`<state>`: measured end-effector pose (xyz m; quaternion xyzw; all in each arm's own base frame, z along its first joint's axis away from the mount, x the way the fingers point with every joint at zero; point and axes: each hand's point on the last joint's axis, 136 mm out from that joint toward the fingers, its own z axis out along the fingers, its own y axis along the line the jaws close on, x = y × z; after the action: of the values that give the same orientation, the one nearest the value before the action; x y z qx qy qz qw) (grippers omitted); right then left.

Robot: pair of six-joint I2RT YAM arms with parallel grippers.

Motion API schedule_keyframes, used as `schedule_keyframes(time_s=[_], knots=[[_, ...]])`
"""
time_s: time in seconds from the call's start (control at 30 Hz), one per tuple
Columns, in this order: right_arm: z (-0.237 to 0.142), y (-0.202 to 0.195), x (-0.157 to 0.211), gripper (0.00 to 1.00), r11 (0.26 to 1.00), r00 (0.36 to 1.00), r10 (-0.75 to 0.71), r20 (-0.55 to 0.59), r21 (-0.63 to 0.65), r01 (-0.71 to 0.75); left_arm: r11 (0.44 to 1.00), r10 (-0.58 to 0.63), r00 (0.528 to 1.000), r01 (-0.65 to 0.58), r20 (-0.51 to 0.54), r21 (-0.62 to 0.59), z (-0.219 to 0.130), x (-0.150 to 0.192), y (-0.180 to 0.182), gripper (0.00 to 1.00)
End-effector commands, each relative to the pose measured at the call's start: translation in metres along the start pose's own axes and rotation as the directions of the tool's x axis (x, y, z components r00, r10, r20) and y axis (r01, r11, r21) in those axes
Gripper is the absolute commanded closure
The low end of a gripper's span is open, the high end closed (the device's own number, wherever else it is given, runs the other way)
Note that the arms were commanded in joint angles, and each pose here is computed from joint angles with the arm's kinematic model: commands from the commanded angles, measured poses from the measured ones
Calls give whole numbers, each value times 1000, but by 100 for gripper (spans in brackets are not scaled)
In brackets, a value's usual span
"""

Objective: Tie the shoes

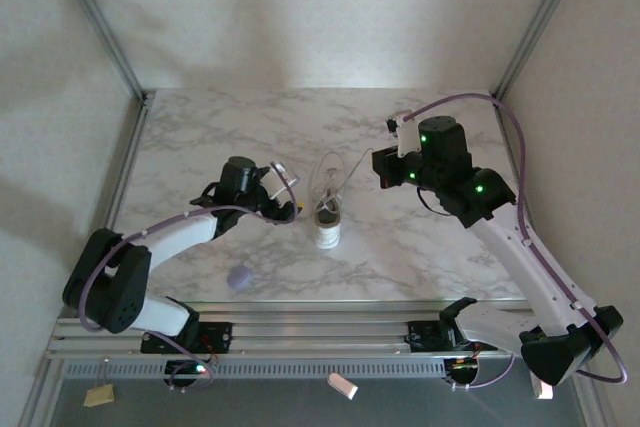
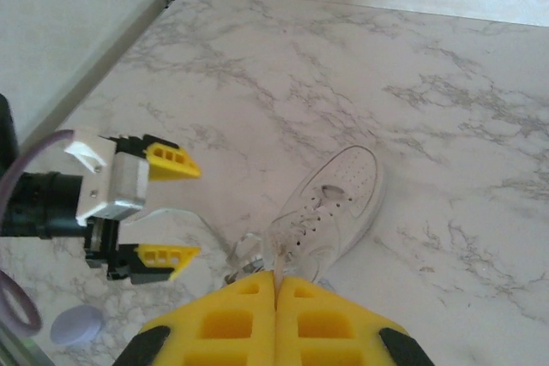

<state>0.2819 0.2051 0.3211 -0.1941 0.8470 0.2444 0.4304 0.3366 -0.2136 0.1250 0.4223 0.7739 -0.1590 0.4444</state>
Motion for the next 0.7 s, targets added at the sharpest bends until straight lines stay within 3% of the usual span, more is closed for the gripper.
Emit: schedule_keyframes(time_s=[0.0, 0.13, 0.27, 0.67], knots=[[-4, 1, -4, 100, 1000, 1000, -14, 3, -9, 14, 993, 117, 991, -114, -64, 43, -4, 19, -7, 17], [-5, 2, -2, 100, 1000, 1000, -12, 2, -10, 12, 984, 126, 979, -104, -159, 144, 15, 40, -22, 20], [-9, 1, -1, 100, 1000, 1000, -8, 5, -8, 8, 980, 146, 958, -107, -247, 165, 30, 64, -22, 21], [-7, 2, 2, 100, 1000, 1000, 3, -3, -14, -3, 961, 216, 929, -149, -299, 233, 50, 72, -28, 22]])
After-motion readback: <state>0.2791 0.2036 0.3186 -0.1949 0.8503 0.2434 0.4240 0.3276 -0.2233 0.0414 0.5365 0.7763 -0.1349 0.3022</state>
